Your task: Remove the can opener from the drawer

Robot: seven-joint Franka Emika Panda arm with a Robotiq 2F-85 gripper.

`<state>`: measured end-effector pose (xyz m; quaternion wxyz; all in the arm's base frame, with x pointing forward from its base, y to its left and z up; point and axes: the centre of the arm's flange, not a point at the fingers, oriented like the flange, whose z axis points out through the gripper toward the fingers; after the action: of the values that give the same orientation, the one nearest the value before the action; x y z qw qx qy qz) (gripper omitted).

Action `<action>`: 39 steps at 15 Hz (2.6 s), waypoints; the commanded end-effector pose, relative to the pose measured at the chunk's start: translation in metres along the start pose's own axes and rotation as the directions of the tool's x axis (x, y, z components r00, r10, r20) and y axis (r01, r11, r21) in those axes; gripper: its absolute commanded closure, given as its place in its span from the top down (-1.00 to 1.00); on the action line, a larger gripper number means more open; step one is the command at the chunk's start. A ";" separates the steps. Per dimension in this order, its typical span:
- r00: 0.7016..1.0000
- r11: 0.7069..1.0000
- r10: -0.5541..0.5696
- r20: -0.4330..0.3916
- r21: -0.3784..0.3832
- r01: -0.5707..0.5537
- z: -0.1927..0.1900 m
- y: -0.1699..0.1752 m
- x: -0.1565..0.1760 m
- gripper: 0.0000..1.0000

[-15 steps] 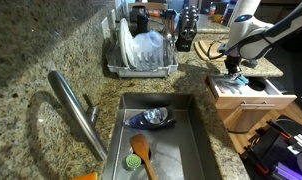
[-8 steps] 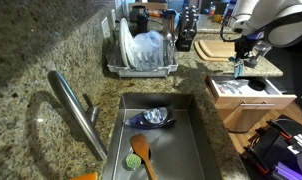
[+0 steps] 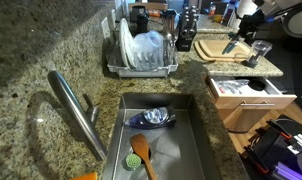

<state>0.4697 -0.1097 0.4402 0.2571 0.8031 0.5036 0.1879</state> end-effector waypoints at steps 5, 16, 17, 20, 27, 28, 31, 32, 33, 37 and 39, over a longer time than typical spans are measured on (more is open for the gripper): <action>0.989 0.999 0.006 -0.150 -0.037 -0.012 0.029 -0.033 0.029 -0.93; 0.962 0.942 0.227 -0.153 -0.218 -0.257 0.073 0.024 -0.018 -0.98; 0.963 0.940 0.234 -0.137 -0.220 -0.260 0.084 0.030 -0.023 -0.93; 0.962 0.943 0.236 -0.141 -0.204 -0.261 0.088 0.023 -0.017 -0.93; 0.945 0.907 0.298 -0.136 -0.268 -0.324 0.115 0.044 -0.016 -0.98; 0.945 0.906 0.297 -0.134 -0.272 -0.324 0.122 0.048 -0.011 -0.93; 0.944 0.909 0.304 -0.130 -0.258 -0.328 0.127 0.042 -0.011 -0.93; 0.944 0.908 0.305 -0.129 -0.258 -0.329 0.127 0.042 -0.012 -0.93; 0.944 0.912 0.313 -0.107 -0.242 -0.330 0.132 0.042 -0.014 -0.98; 0.919 0.898 0.389 -0.064 -0.195 -0.394 0.154 0.052 -0.026 -0.98; 0.907 0.897 0.419 -0.048 -0.132 -0.421 0.152 0.056 -0.028 -0.39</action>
<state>0.5715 -0.1812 0.3523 0.2898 0.8494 0.3217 0.3019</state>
